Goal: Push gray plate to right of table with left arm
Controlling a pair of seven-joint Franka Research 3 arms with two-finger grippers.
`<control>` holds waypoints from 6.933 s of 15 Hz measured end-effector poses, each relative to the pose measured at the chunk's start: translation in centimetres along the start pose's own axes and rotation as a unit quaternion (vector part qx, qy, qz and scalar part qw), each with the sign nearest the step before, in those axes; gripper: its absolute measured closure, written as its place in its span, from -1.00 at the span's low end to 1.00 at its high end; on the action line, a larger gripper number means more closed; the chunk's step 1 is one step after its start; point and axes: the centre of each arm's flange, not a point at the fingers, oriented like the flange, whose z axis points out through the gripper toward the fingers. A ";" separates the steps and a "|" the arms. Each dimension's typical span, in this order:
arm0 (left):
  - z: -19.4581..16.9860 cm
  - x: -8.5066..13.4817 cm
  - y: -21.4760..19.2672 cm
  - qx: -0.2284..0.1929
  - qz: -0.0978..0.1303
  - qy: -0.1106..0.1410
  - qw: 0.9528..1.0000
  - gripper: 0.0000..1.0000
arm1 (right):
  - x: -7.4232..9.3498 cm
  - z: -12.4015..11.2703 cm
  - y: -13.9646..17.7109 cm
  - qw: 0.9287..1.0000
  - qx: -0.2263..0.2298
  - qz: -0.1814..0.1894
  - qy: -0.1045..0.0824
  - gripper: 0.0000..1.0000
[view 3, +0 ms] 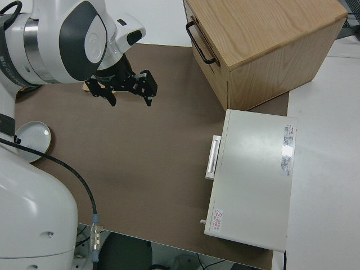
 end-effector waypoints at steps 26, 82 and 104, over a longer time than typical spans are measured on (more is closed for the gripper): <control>0.8 0.1 0.4 -0.004 -0.037 -0.001 0.999 0.99 | 0.0 0.0 0.0 1.000 0.000 0.000 0.000 -0.97; 3.1 -4.1 41.1 -0.057 -0.138 -0.008 0.989 -0.03 | 0.0 0.0 0.0 1.000 0.000 0.000 0.000 -0.97; -9.0 7.4 22.4 0.028 -0.048 -0.055 0.997 -0.99 | 0.0 0.0 0.0 1.000 0.000 0.000 0.000 -0.97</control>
